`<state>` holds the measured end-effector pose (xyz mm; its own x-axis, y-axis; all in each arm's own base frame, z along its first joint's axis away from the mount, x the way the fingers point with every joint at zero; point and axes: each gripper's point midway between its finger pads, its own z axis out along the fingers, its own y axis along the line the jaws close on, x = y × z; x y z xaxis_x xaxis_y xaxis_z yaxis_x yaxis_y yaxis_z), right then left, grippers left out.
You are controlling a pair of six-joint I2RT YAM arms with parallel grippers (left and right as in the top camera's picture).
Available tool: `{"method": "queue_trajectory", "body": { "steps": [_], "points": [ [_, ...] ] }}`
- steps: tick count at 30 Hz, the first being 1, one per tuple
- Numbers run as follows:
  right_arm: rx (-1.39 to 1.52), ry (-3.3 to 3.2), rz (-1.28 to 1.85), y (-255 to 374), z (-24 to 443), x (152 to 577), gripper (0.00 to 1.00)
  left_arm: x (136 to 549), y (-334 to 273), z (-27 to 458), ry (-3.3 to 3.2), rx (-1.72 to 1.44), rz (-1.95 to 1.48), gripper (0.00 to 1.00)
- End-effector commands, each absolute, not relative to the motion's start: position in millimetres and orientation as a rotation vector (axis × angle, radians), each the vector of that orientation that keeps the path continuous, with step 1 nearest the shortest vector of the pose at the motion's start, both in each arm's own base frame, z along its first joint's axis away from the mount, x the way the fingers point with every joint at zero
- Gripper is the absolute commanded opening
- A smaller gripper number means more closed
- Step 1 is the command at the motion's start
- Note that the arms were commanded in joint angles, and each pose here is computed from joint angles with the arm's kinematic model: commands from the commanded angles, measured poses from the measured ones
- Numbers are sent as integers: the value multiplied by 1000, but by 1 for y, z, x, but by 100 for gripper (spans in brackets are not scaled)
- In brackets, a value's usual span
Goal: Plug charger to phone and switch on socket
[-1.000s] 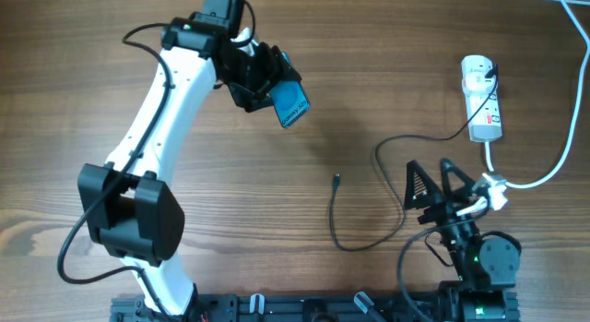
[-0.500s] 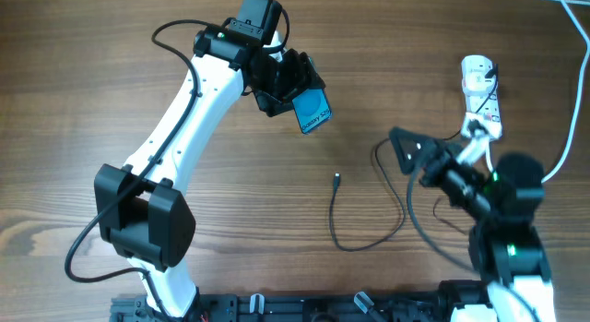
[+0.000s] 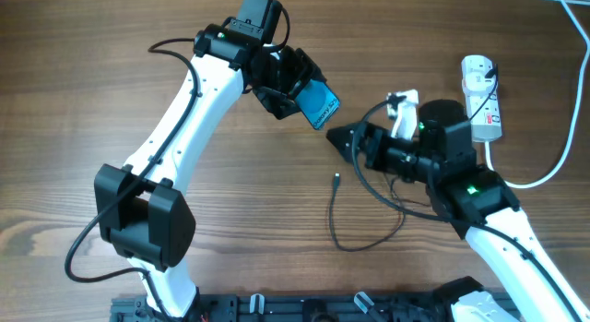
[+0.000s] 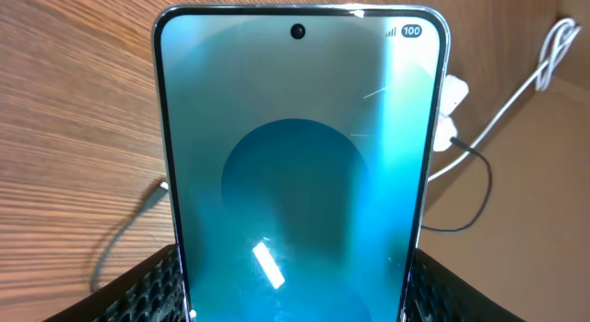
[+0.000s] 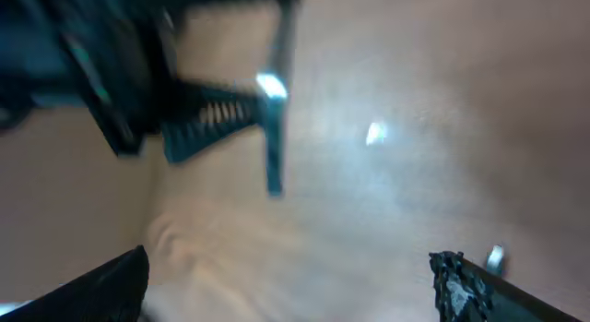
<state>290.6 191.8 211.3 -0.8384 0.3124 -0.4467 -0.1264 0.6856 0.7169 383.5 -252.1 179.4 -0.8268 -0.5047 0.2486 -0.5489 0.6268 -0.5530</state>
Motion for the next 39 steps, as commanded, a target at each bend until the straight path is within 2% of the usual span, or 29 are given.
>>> {"method": "queue_trajectory", "body": {
  "steps": [1, 4, 9, 11, 12, 13, 16, 20, 22, 26, 27, 33, 39],
  "points": [
    [171, 2245, 821, 179, 226, 313, 100, 376, -266, 208, -2667, 903, 1107, 72],
    [157, 2203, 795, 186, 232, 318, 96, 371, -274, 211, -2634, 898, 1121, 72],
    [180, 2225, 668, 188, 213, 326, 91, 364, -286, 218, -2572, 865, 1162, 73],
    [187, 2197, 657, 187, 216, 331, 82, 364, -286, 218, -2572, 865, 1163, 72],
    [193, 2183, 652, 186, 219, 333, 72, 364, -286, 218, -2571, 864, 1163, 72],
    [200, 2168, 646, 185, 221, 335, 66, 364, -286, 218, -2569, 863, 1164, 72],
    [208, 2155, 640, 184, 223, 337, 64, 364, -286, 218, -2566, 860, 1167, 72],
    [195, 2166, 656, 189, 219, 339, 57, 364, -286, 218, -2566, 860, 1168, 73],
    [186, 2179, 677, 194, 215, 340, 49, 364, -286, 218, -2567, 859, 1167, 73],
    [167, 2158, 722, 201, 221, 341, 43, 364, -286, 218, -2567, 859, 1168, 73],
    [169, 2158, 724, 201, 221, 341, 38, 364, -286, 218, -2568, 859, 1167, 73],
    [205, 2157, 757, 202, 222, 341, 36, 364, -286, 218, -2567, 859, 1168, 73],
    [202, 2152, 785, 206, 225, 341, 29, 363, -287, 218, -2566, 859, 1167, 73]
  ]
}}
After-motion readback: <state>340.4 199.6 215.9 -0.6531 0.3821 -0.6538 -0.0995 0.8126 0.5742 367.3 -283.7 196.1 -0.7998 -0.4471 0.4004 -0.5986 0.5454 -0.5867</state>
